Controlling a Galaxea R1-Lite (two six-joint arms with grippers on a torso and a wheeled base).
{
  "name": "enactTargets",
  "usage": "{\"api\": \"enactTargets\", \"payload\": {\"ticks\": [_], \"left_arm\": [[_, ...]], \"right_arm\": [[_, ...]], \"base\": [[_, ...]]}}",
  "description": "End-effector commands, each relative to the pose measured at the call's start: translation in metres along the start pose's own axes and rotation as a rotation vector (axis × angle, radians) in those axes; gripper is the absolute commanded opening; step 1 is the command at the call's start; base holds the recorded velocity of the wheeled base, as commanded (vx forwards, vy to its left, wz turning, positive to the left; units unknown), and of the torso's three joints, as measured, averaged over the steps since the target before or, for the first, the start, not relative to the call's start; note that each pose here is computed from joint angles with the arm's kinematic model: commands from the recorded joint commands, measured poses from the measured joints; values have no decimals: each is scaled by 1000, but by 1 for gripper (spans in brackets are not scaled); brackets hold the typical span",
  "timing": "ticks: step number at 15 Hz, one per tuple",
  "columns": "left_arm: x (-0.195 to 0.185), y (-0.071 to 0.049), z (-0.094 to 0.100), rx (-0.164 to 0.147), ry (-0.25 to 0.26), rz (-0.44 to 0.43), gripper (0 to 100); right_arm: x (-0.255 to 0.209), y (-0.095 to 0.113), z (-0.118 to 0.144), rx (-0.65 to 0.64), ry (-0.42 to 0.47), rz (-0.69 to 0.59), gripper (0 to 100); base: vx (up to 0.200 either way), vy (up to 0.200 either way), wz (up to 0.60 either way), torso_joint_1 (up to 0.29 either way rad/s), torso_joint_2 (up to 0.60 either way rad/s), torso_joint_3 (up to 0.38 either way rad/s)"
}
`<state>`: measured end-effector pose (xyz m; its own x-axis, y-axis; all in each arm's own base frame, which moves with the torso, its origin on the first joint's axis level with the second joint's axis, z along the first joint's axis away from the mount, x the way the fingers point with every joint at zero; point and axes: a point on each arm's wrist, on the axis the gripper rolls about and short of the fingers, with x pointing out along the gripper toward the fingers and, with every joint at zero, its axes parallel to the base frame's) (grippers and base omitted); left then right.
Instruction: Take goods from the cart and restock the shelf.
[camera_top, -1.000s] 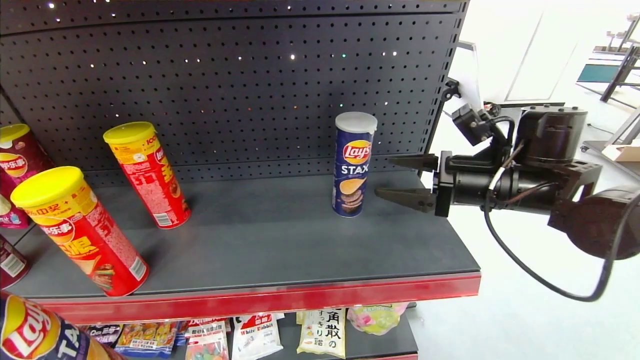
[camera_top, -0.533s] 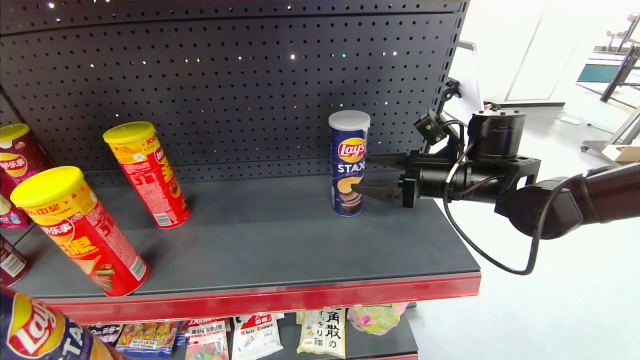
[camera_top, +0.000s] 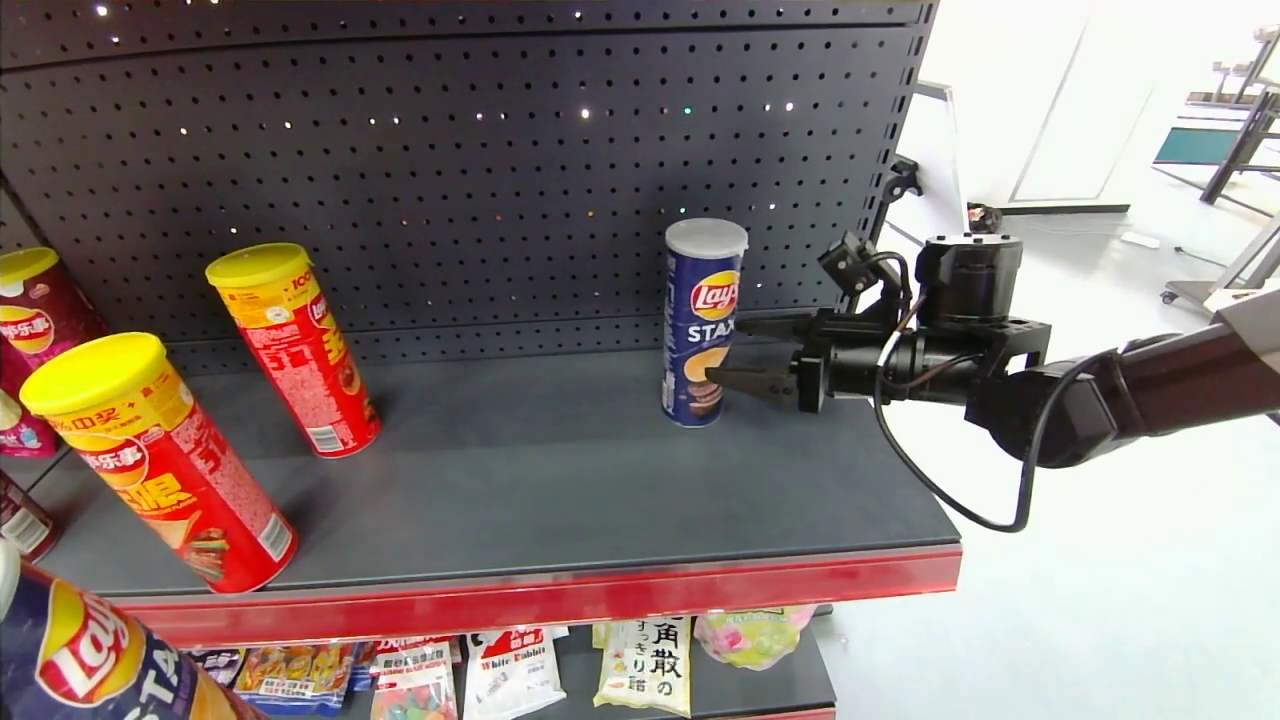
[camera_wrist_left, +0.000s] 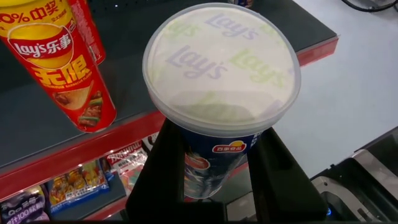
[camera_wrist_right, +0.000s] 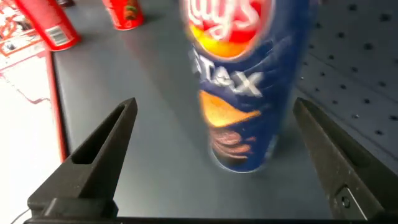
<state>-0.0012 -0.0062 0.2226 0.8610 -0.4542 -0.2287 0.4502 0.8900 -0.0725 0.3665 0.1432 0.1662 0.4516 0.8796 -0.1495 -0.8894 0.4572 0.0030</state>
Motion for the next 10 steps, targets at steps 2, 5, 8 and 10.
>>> {"api": "enactTargets", "payload": {"ticks": [2,5,8,10], "left_arm": [[0,0,-2,-4,5,0,0],[0,0,-1,-1,0,-1,0],[-1,0,0,0,-3,0,0],[0,0,0,0,0,6,0]], "right_arm": [[2,-14,-2,-4,-8,-14,100],[7,-18,-4,-1,-13,16,100],[8,-19,-4,-3,-19,45,100],[9,-26,-7,-6,-24,58,100]], "base": [[0,0,0,0,0,0],[0,0,0,0,0,0],[0,0,0,0,0,0],[0,0,0,0,0,0]]}}
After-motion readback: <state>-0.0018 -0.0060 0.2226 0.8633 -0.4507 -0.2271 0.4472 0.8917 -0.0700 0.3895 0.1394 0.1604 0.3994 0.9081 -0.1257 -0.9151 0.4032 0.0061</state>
